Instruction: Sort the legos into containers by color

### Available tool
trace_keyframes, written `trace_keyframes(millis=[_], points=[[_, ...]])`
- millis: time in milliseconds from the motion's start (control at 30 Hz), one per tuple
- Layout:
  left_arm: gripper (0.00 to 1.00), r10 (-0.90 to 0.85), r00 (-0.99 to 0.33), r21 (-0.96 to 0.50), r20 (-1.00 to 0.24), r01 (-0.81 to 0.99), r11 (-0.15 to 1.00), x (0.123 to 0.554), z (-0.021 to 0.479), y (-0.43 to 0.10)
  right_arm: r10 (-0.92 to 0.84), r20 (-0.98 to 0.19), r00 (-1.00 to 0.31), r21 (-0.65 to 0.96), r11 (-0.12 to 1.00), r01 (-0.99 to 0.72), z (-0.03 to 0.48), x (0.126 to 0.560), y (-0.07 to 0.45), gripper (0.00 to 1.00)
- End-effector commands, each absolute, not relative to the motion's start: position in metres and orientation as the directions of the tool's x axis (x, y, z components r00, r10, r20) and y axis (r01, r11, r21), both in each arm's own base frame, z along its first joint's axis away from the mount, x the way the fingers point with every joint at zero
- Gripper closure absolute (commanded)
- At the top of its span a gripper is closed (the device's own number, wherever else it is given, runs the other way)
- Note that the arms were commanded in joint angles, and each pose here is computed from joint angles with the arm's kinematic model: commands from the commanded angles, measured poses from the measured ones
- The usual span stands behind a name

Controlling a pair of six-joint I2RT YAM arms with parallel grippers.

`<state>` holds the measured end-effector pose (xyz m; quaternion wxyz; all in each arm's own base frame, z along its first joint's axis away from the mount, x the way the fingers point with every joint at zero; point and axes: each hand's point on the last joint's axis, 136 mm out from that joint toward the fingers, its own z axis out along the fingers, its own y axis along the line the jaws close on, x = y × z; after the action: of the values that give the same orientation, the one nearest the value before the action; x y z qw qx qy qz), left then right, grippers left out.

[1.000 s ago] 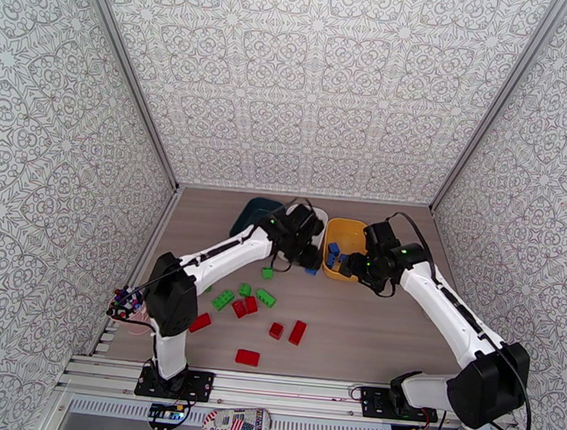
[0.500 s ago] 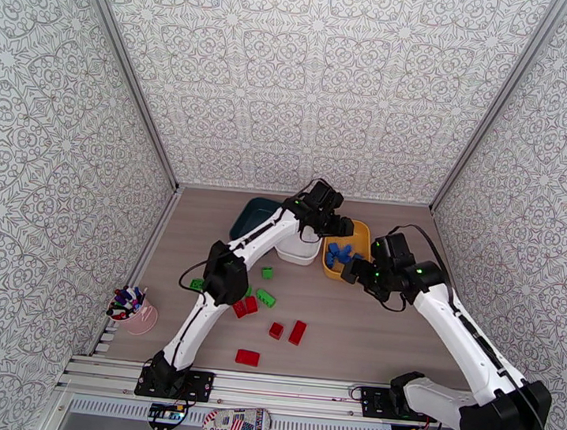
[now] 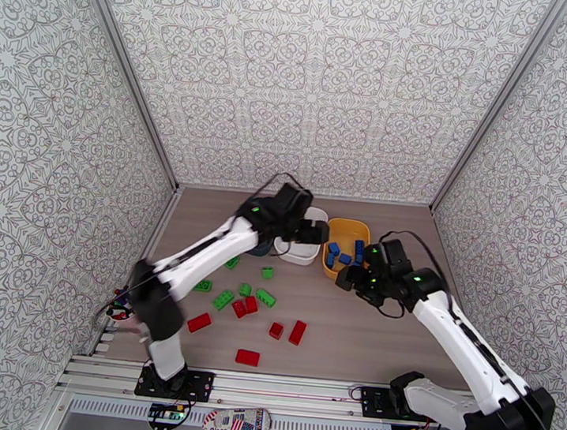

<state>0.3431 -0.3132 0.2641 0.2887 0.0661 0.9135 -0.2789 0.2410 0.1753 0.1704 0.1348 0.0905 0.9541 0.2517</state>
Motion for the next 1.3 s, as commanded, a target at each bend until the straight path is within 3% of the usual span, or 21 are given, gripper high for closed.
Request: trace_keyframes(millis=[0,367,733,1267], points=[[0.04,-0.105,-0.786,-0.399,-0.609,0.189,0.897,0.331,0.254,-0.267,0.212,-0.202,-0.956,0.469,0.878,0.095,0.16,0.241,0.195,0.26],[0.01,-0.333,-0.797,-0.5,-0.504,-0.045,0.865,0.264,0.231,-0.15,0.242,-0.097,-0.965,0.338,0.92,0.197,0.116,0.211,0.251,0.25],[0.01,-0.364,-0.862,-0.532,-0.352,-0.136,0.836,0.22,0.181,-0.135,0.25,-0.029,-0.968,0.215,0.947,0.238,0.081,0.173,0.275,0.31],[0.02,-0.399,-0.87,-0.574,-0.29,-0.176,0.8,0.187,0.163,-0.123,0.25,0.041,-0.967,0.127,0.959,0.253,0.03,0.165,0.291,0.38]])
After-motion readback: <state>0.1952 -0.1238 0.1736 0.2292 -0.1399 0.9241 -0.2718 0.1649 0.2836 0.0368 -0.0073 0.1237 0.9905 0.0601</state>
